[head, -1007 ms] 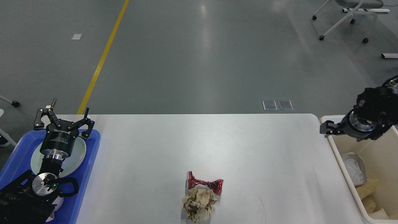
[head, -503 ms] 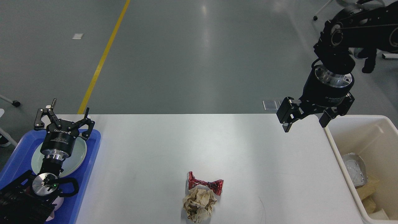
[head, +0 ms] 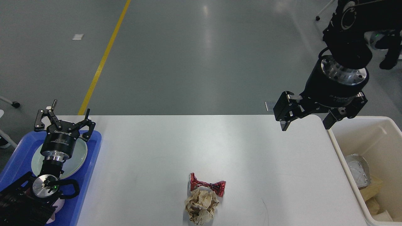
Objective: Tidy desktop
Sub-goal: 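Lower the right gripper to the crumpled tissue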
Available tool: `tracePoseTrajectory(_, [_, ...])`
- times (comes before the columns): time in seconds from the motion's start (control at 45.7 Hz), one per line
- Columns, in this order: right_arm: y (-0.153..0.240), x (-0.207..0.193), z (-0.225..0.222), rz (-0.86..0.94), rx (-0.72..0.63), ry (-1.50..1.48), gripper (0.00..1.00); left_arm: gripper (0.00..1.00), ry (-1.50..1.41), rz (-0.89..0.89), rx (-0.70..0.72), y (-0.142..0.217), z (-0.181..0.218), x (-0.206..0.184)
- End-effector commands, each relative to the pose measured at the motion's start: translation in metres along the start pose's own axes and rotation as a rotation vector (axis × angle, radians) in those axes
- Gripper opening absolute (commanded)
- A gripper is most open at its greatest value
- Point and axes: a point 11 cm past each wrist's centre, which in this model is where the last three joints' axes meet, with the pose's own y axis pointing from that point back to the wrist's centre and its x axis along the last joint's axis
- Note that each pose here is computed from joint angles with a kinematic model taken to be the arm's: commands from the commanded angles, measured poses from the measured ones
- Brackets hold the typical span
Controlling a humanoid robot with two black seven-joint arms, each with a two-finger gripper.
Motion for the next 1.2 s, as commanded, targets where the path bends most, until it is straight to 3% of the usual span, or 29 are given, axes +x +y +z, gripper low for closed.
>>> tracePoseTrajectory(0.0, [0.000,0.003,0.001,0.024,0.007,-0.031,0.97,0.98,0.000,-0.001,0.000,0.000,0.000,0.000])
tracePoseTrajectory(0.263, [0.000,0.003,-0.004,0.024,0.034,-0.024,0.98,0.98,0.000,-0.001,0.000,0.000,0.000,0.000])
tracePoseTrajectory(0.481, [-0.026,-0.004,-0.031,-0.042,0.104,-0.011,0.98,0.98,0.000,-0.001,0.000,0.000,0.000,0.000])
tracePoseTrajectory(0.7, [-0.110,-0.033,-0.093,-0.143,0.272,-0.029,0.97,0.98,0.000,-0.001,0.000,0.000,0.000,0.000])
tracePoseTrajectory(0.744, [-0.122,-0.041,-0.104,-0.166,0.297,-0.046,0.93,0.98,0.000,-0.001,0.000,0.000,0.000,0.000])
tracePoseTrajectory(0.853, [-0.151,-0.055,-0.114,-0.178,0.302,-0.074,0.87,0.98,0.000,-0.001,0.000,0.000,0.000,0.000])
tracePoseTrajectory(1.182, [-0.234,-0.109,-0.158,-0.176,0.323,-0.120,0.90,0.98,0.000,-0.001,0.000,0.000,0.000,0.000])
